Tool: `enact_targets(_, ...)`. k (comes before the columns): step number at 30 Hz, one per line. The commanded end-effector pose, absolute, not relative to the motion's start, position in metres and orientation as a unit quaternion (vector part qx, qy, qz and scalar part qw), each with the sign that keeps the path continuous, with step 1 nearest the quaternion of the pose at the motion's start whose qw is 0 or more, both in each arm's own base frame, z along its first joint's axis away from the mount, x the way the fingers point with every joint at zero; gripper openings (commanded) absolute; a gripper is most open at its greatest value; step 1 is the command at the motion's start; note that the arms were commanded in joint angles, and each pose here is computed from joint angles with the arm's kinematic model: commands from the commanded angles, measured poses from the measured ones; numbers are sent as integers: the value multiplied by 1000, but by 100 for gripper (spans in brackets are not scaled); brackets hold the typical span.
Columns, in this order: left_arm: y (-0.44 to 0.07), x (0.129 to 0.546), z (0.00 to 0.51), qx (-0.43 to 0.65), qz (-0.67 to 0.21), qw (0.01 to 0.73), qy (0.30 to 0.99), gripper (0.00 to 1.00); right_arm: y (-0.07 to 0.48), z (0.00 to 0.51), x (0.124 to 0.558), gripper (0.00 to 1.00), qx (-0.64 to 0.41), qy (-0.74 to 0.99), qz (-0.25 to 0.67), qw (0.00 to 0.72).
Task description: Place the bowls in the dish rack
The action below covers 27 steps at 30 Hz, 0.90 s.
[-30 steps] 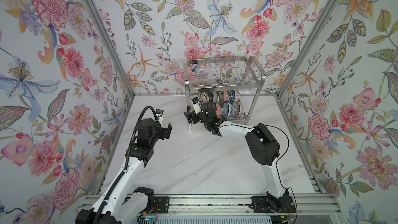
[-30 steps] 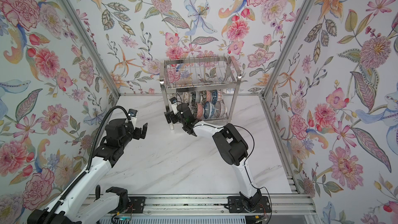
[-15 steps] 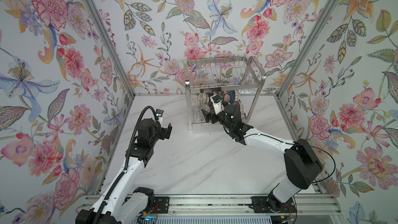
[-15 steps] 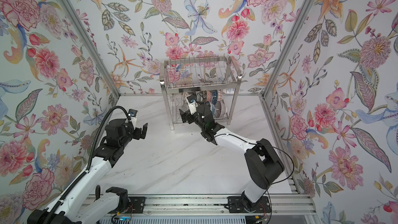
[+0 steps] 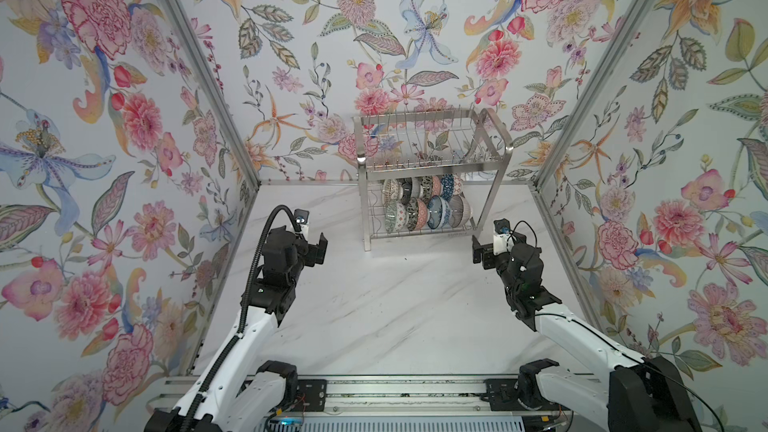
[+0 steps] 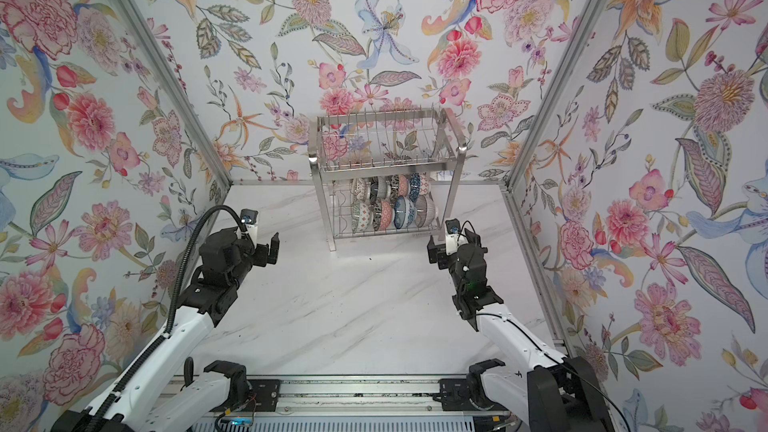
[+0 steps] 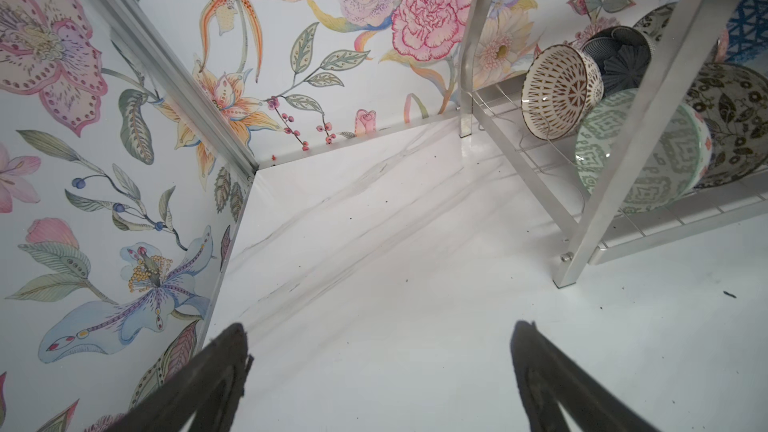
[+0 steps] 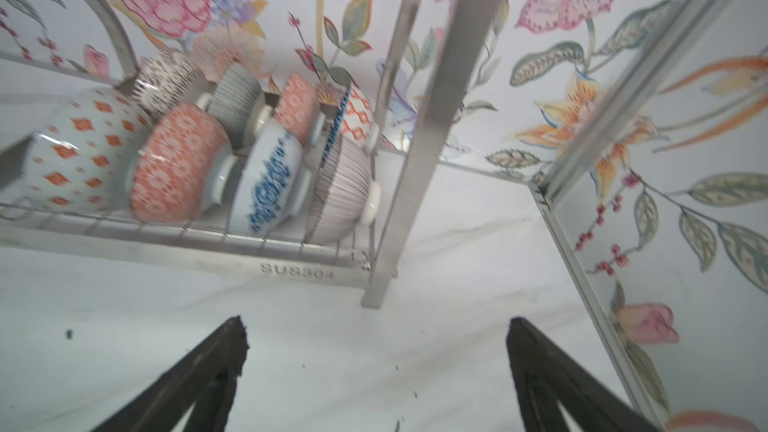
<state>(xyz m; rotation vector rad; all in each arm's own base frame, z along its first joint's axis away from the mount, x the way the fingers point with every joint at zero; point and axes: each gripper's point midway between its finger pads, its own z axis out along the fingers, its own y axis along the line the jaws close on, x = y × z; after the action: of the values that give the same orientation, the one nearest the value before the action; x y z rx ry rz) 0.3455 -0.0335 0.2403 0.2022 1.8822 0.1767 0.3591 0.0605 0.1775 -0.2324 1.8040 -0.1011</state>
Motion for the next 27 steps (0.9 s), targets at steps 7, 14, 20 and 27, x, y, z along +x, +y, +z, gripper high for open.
enact_targets(7, 13, 340, 185, -17, 168, 627, 760, 99, 21, 125, 373, 99, -34, 791, -80, 606)
enact_targets(14, 23, 357, 143, -11, 185, 615, 766, 99, 20, 118, 393, 99, -41, 793, -85, 601)
enact_targets(20, 16, 387, 151, 14, 145, 646, 749, 99, 2, 107, 389, 99, -11, 786, -6, 618)
enact_targets(27, 20, 379, 142, 4, 120, 675, 728, 99, 3, 106, 388, 99, -15, 787, -6, 617)
